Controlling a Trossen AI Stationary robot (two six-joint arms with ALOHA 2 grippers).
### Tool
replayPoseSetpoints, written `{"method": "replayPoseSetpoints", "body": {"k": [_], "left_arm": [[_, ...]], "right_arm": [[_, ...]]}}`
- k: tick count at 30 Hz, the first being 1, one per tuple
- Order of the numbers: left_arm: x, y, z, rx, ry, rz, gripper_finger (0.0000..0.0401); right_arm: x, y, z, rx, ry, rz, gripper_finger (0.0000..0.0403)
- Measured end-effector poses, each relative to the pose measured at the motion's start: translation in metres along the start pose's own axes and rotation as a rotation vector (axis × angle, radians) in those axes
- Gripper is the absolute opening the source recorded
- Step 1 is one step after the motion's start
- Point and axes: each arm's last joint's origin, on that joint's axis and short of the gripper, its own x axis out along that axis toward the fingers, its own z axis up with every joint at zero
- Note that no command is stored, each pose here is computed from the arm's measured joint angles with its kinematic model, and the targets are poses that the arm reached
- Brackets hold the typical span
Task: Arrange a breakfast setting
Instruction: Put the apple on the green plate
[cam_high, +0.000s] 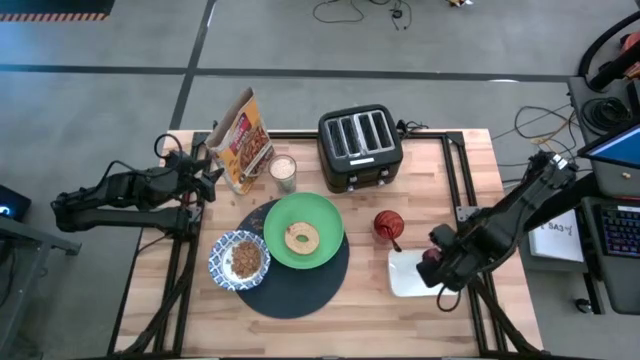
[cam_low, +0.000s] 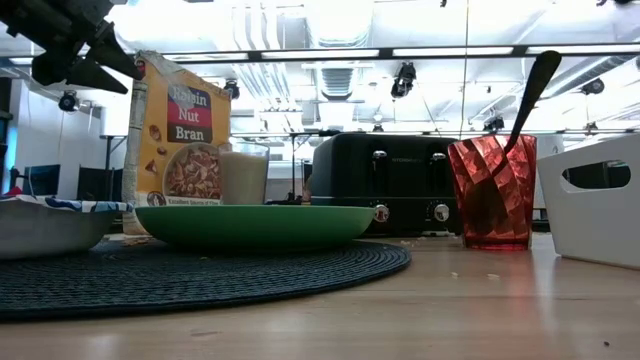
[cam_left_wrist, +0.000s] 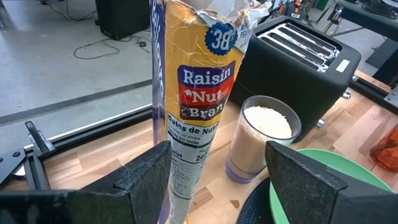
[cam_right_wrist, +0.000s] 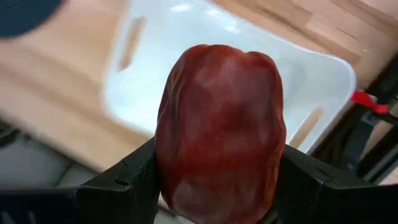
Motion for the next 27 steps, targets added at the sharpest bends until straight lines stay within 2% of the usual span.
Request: {"method": "replayPoseSetpoints", "body": {"k": [2, 4, 11, 15, 21, 27], "left_arm": [[0.000, 0.000, 0.000, 0.000, 0.000, 0.000, 0.0242], [0.000, 0.000, 0.000, 0.000, 0.000, 0.000, 0.0242], [0.000, 0.000, 0.000, 0.004, -0.006, 0.007, 0.0242], [0.000, 0.000, 0.000, 0.007, -0.012, 0.015, 0.0242], [0.000, 0.000, 0.000, 0.007, -0.012, 0.016, 0.0242], [0.000, 0.001, 0.000, 0.010, -0.008, 0.017, 0.0242]], "right_arm": [[-0.014, 0.005, -0.001, -0.044, 0.001, 0.055, 0.0221], [-0.028, 0.008, 0.001, -0.061, -0.061, 0.086, 0.0221], [-0.061, 0.032, 0.020, -0.233, -0.513, 0.228, 0.0221], [-0.063, 0.059, 0.043, -0.371, -0.651, 0.241, 0.0221], [-0.054, 0.104, 0.101, -0.586, -0.664, 0.186, 0.0221], [-0.021, 0.133, 0.168, -0.725, -0.522, 0.090, 0.0221]]}}
